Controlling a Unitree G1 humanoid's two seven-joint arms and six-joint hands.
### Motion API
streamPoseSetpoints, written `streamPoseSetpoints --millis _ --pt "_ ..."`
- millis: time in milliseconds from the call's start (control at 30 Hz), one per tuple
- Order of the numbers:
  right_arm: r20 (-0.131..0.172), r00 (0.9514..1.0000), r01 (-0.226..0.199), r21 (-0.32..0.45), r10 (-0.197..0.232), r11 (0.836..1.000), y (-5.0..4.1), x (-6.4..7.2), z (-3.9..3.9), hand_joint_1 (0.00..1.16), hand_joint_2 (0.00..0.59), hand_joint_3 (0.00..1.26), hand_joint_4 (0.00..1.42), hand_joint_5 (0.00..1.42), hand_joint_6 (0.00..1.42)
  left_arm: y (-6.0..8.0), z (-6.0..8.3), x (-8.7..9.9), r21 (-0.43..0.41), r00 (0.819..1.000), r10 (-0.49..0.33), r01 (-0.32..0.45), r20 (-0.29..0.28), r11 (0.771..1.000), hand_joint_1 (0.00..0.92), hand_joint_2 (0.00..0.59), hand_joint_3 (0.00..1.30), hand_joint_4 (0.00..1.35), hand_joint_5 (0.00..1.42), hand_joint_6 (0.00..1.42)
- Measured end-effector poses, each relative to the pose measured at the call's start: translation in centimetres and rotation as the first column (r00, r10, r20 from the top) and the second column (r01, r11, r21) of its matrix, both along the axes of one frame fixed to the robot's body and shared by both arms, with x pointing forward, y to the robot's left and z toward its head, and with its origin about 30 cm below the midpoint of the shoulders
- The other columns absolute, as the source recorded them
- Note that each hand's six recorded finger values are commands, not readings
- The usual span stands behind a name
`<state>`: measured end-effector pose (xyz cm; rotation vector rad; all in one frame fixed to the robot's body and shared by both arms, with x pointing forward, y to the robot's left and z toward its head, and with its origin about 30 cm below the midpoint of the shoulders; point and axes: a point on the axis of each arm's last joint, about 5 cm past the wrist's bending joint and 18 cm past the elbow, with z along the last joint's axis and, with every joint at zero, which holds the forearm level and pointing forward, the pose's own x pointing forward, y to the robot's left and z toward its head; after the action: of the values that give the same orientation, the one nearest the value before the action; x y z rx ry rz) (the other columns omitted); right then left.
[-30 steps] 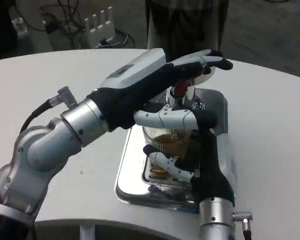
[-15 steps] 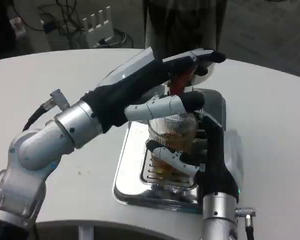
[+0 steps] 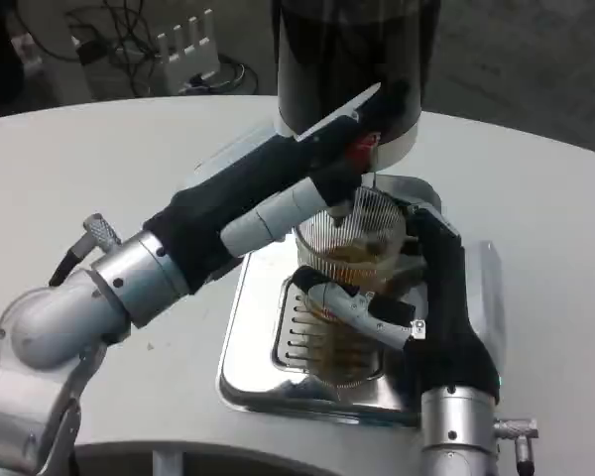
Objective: Grasp the cup under the faucet to collect the drink, then remove the cup.
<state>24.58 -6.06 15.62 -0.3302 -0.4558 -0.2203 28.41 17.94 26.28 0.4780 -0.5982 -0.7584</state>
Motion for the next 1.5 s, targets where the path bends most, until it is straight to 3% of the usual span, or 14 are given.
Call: streamPoseSetpoints --millis 133,433,700,1200,1500 --pt "-0.029 0.9996 0.002 -0.015 -0.003 1.000 -0.28 -0.5 -0.53 0.97 0.137 0.81 0.90 1.04 0.95 0.3 -0.4 -0.5 -0.040 0.999 -0.008 0.007 -0.035 0.999 0.000 0.000 0.00 0.00 0.00 0.00" --pt "-0.044 0.9990 -0.006 -0.026 0.005 1.000 -0.94 -2.3 -1.02 0.97 0.138 0.81 0.90 1.04 0.96 0.4 -0.6 -2.2 -0.052 0.999 -0.017 0.015 -0.041 0.999 0.000 0.000 0.00 0.00 0.00 0.00" --pt "-0.046 0.9989 -0.011 -0.022 0.010 1.000 -0.98 -2.8 -0.99 0.97 0.131 0.81 0.90 1.05 0.98 0.8 -0.5 -3.2 -0.058 0.999 -0.013 0.010 -0.044 0.998 0.000 0.000 0.00 0.00 0.00 0.00" --pt "-0.048 0.9987 -0.016 -0.035 0.014 0.999 -0.75 -2.9 -0.99 0.96 0.129 0.81 0.90 1.06 0.99 3.8 0.4 -5.2 0.035 0.995 0.099 -0.098 -0.024 0.995 0.000 0.000 0.00 0.00 0.00 0.00" --pt "-0.049 0.9984 -0.029 -0.040 0.028 0.999 -0.50 -3.2 -1.08 0.96 0.129 0.81 0.90 1.06 1.00 5.7 -0.8 -7.3 0.047 0.984 0.169 -0.167 -0.060 0.985 0.000 0.000 0.00 0.00 0.00 0.00"
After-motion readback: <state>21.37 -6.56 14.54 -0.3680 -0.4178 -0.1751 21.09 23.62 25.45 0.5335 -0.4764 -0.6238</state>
